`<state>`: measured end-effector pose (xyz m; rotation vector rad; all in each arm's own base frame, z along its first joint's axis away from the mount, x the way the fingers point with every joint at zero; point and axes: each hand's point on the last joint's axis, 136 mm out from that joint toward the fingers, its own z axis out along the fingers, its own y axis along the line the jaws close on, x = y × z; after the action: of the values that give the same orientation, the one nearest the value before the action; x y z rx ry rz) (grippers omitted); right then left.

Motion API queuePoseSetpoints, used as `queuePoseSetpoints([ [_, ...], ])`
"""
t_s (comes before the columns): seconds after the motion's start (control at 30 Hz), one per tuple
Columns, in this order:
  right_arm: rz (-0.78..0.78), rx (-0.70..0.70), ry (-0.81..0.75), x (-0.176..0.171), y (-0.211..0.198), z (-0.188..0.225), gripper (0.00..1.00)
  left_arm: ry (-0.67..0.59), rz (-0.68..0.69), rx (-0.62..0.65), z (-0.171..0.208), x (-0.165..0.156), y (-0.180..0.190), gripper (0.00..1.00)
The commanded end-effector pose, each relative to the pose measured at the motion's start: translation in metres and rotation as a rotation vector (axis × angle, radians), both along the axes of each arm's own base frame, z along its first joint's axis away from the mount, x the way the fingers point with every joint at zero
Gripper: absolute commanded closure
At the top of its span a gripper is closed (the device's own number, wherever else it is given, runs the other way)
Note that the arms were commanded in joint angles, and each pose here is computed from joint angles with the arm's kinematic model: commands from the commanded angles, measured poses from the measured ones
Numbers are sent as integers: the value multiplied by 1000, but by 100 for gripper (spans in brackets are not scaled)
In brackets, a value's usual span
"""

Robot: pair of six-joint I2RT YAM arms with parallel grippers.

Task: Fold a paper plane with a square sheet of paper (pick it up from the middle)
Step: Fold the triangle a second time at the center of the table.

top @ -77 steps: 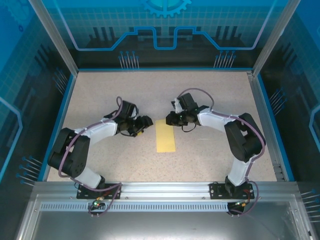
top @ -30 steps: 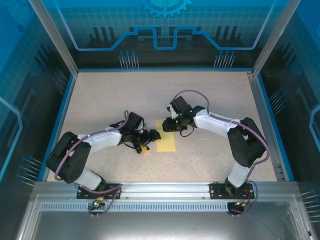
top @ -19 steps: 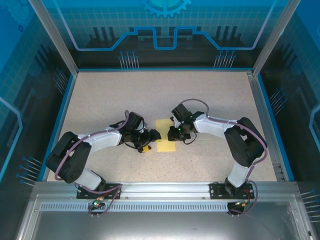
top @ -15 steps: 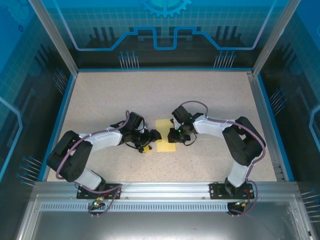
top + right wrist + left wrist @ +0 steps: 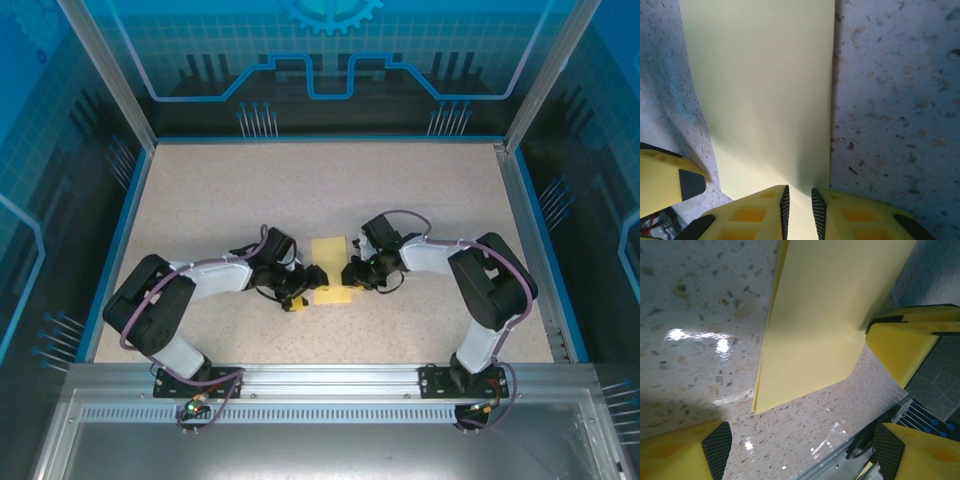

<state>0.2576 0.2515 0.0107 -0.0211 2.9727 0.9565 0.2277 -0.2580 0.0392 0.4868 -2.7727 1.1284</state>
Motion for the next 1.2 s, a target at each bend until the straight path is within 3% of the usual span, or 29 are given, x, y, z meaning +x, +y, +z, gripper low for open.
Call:
queuePoseSetpoints([
  [0.0,-49,-101,74,-12,-23,-34,76,7,-27,-31,8,1,-12,21],
  [1.17,-48,-90,90,-15,-23,-40,76,6,-58,-23,0,10,-30,23],
])
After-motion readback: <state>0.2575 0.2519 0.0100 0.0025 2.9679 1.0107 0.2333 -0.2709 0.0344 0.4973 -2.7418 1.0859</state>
